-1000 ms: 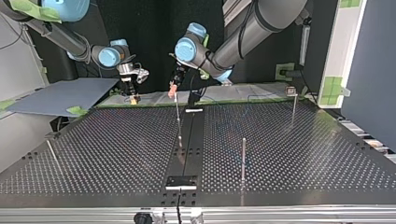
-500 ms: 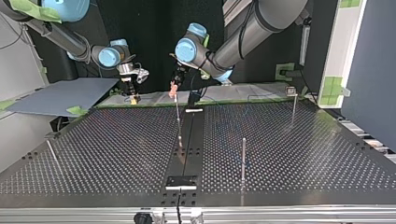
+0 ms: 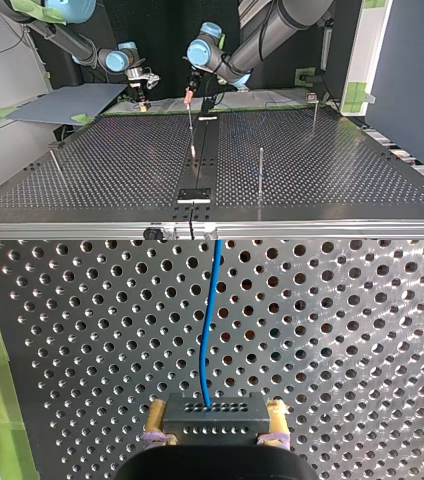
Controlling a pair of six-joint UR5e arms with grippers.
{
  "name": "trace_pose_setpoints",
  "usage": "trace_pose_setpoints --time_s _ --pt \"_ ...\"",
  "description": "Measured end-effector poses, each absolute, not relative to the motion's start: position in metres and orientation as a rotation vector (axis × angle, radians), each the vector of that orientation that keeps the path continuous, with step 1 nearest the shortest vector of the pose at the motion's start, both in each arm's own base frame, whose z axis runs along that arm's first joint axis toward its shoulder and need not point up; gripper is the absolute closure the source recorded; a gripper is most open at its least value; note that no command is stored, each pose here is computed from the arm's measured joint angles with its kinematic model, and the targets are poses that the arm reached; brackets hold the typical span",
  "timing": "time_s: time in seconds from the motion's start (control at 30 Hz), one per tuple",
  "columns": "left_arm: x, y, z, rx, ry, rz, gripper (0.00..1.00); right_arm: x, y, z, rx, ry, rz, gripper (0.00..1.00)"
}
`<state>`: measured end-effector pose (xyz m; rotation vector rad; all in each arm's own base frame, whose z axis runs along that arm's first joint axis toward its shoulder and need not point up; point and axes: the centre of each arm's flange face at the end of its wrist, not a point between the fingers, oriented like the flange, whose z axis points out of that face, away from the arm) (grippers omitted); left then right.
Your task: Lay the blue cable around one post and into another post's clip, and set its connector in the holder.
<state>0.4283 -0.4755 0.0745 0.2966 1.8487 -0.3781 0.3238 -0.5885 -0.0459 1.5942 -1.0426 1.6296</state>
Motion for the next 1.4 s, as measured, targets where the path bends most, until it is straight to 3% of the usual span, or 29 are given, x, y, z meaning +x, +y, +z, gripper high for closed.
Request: trace_pose_setpoints --time_s 0.67,1.17,1.4 --pt "0.423 -0.390 0.115 0.015 1.961 -0.219 0.00 0.325 -0.588 -0.046 1.606 -1.041 1.653 1.00" --pt "0.462 -0.348 0.182 -0.211 1.842 -0.300 0.00 0.328 -0.586 -0.047 1.610 -1.057 1.679 1.00" --pt "0.485 -0.313 0.227 -0.378 1.708 -0.317 0.00 0.326 -0.586 -0.049 1.609 -1.063 1.680 1.00"
